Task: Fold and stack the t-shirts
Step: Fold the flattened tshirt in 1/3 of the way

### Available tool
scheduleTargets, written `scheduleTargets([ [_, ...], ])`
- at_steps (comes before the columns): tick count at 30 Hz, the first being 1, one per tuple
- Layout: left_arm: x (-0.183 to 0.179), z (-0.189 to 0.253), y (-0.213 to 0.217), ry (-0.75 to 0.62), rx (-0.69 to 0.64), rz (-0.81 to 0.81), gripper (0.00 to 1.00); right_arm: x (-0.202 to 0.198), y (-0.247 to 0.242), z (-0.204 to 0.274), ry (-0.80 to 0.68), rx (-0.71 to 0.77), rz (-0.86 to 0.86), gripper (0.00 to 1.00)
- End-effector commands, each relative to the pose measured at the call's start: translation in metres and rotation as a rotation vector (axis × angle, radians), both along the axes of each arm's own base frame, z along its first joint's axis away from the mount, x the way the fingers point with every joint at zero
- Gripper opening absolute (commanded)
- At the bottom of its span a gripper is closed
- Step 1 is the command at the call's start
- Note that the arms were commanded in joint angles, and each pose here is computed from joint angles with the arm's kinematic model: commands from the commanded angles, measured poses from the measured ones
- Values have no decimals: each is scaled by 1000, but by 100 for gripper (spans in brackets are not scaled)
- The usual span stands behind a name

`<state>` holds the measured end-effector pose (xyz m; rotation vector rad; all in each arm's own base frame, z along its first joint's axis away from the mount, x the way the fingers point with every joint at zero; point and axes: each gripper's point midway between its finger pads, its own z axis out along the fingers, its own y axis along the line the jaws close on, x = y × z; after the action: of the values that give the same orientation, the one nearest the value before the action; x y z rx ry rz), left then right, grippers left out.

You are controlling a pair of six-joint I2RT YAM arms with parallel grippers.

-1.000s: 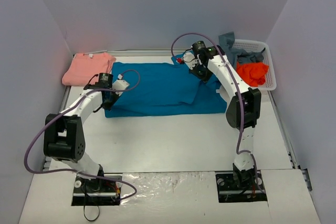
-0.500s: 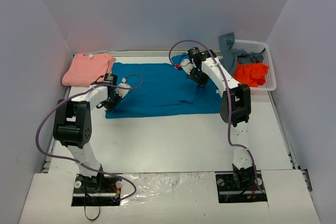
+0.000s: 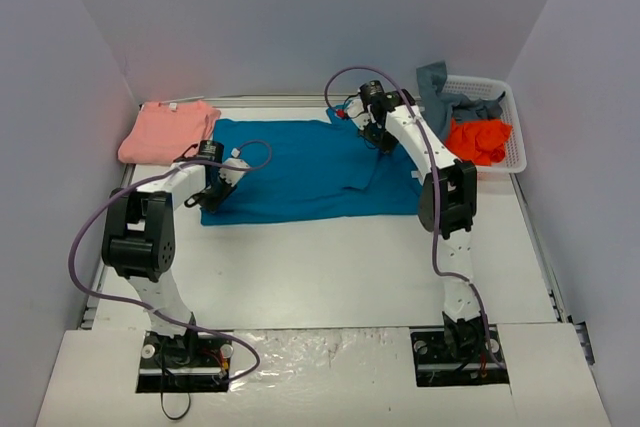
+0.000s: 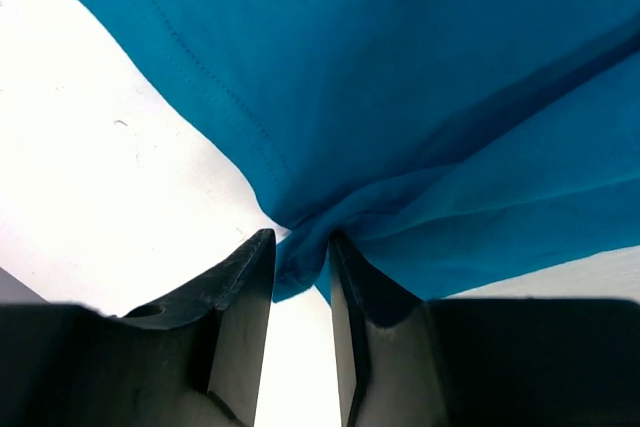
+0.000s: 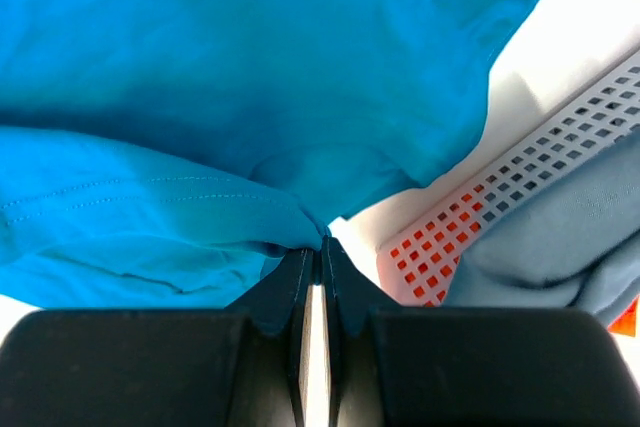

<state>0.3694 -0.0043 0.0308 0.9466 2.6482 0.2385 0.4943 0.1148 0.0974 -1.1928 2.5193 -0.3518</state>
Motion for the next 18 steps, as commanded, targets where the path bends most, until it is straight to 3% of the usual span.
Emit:
scheduleTargets([
  [1, 1, 23, 9, -68, 25, 25, 28, 5, -10, -6, 0, -35, -45, 0],
  [15, -6, 27, 13, -76, 41, 32, 31, 12, -23, -26, -1, -106, -108, 0],
  [16, -6, 28, 13, -82, 40, 33, 31, 13, -23, -27, -5, -105, -113, 2],
  [18, -8, 27, 13, -79, 41, 36, 31, 14, -23, -26, -14, -105, -123, 19],
])
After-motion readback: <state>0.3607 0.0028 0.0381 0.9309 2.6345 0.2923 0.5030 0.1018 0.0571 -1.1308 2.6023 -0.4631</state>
